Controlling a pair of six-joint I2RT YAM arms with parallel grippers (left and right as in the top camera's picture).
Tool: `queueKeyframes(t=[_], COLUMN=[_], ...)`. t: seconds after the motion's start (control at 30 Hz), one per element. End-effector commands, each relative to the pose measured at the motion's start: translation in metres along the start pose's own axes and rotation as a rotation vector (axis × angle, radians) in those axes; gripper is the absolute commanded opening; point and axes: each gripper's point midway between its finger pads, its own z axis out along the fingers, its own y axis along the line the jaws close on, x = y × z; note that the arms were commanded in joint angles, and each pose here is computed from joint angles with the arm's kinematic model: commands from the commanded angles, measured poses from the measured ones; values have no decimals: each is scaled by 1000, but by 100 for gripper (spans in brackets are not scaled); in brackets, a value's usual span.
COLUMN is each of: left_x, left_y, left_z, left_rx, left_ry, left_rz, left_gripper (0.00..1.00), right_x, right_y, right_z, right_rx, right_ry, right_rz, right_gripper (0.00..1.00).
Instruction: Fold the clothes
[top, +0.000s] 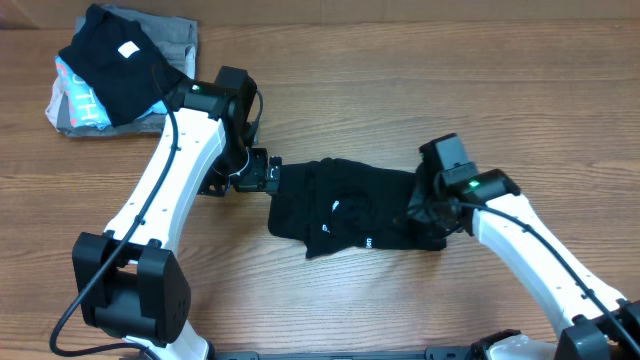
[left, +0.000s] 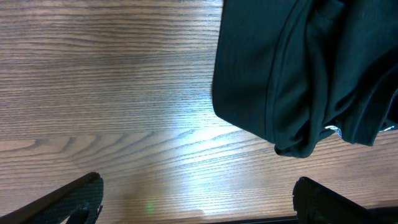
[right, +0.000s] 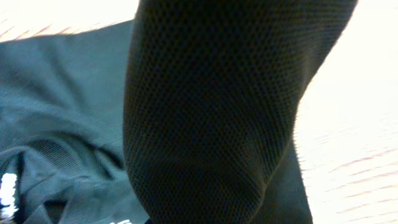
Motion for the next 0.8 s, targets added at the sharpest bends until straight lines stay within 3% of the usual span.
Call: queueKeyframes(t=[0.0, 0.13, 0.3, 0.37, 0.7, 0.77], left_x=[0, 1, 1, 1, 1, 1], left_y=[-1, -1, -1, -1, -1, -1], left_z=[2, 2, 2, 2, 2, 2], left_rx=[3, 2, 2, 2, 2, 2], left_ry=[9, 13, 14, 13, 12, 12], left_rz=[17, 17, 17, 17, 17, 17], left_gripper=[100, 100, 100, 100, 100, 100], right_x=[-3, 6, 16, 20, -1, -5], right_y=[18, 27, 27, 31, 62, 66], right_z=[-7, 6, 26, 31, 7, 2], right_rx=[-29, -19, 24, 16, -105, -116], right_ry=[-36, -6, 45, 63, 47, 36], right_rz=[7, -30, -28, -33, -67, -68], right_gripper=[4, 6, 30, 35, 39, 54])
